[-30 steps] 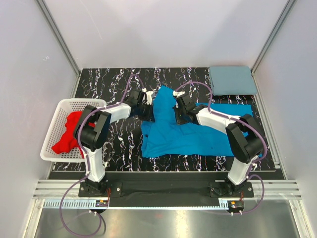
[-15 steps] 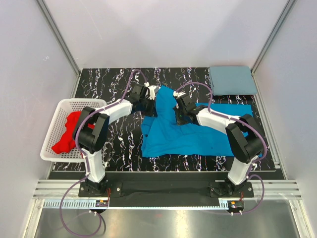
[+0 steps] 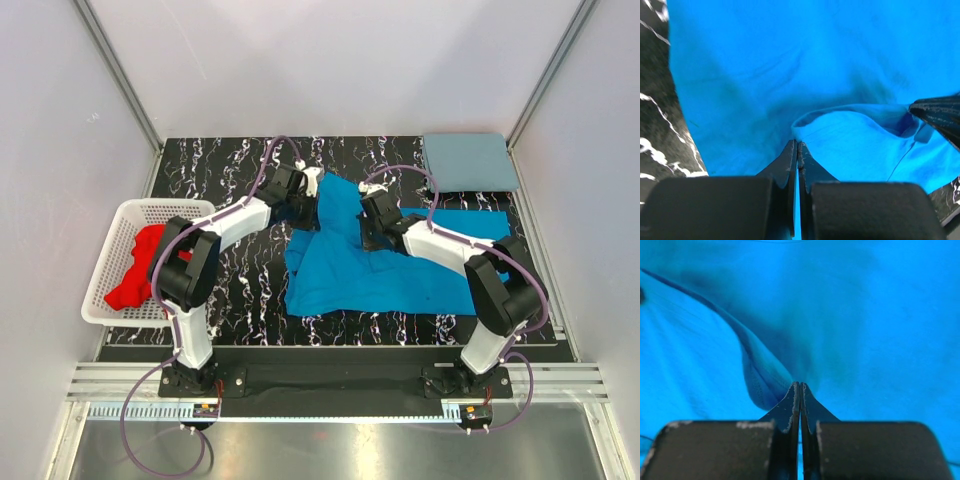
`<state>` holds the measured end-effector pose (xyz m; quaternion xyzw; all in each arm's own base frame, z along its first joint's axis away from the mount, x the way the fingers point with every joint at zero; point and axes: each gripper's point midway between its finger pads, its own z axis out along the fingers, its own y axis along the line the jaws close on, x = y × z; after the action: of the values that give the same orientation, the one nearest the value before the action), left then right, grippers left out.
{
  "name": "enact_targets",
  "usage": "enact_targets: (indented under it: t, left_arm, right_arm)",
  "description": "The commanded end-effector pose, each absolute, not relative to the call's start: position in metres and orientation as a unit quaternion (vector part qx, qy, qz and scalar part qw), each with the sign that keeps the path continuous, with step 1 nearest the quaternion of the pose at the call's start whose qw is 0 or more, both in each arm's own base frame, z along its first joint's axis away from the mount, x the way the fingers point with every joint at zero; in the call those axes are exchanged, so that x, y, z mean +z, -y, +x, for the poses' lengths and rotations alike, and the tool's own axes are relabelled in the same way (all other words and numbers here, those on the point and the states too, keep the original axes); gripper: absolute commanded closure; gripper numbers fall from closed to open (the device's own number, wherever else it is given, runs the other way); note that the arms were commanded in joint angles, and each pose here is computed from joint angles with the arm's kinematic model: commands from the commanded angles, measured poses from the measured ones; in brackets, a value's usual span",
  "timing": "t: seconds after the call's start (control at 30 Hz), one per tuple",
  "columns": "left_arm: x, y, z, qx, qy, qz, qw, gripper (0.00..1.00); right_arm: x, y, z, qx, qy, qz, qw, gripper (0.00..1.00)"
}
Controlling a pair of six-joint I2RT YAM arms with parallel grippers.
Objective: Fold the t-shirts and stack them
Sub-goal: Fold the tshirt
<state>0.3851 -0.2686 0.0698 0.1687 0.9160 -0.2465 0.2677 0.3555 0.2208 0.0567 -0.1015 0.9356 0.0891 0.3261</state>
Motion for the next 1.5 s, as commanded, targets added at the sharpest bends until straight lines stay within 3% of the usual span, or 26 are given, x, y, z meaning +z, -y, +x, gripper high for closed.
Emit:
enact_targets:
  t: [0.0, 0.63, 1.27, 1.33, 1.37, 1.4, 1.47]
  left_arm:
    - [0.113, 0.277, 0.411, -0.247, -0.891, 0.181, 0.334, 1.0]
    - [0.077, 0.274, 0.429, -0.197, -0.918, 0.188, 0.287, 1.0]
    - [0.081, 0.266, 0.433, -0.176, -0.924, 0.164, 0.297, 0.99]
    - [0.082, 0.262, 0.433, -0.164, -0.93, 0.15, 0.294, 0.85]
    - [0.083, 0.257, 0.435, -0.154, -0.932, 0.142, 0.295, 0.8]
    - [0.089, 0.251, 0.432, -0.141, -0.935, 0.135, 0.295, 0.67]
    - [0.097, 0.232, 0.433, -0.097, -0.94, 0.114, 0.306, 0.57]
  right_arm:
    - [0.079, -0.211, 0.369, 0.084, -0.922, -0.059, 0.374, 1.0]
    - [0.088, -0.202, 0.386, 0.069, -0.915, -0.021, 0.397, 1.0]
    - [0.091, -0.206, 0.396, 0.076, -0.906, -0.002, 0.416, 0.98]
    - [0.091, -0.206, 0.4, 0.067, -0.91, -0.002, 0.41, 0.91]
    - [0.088, -0.205, 0.4, 0.061, -0.913, -0.002, 0.404, 0.81]
    - [0.088, -0.205, 0.4, 0.058, -0.915, -0.001, 0.399, 0.77]
    - [0.097, -0.2, 0.397, 0.047, -0.919, 0.006, 0.391, 0.68]
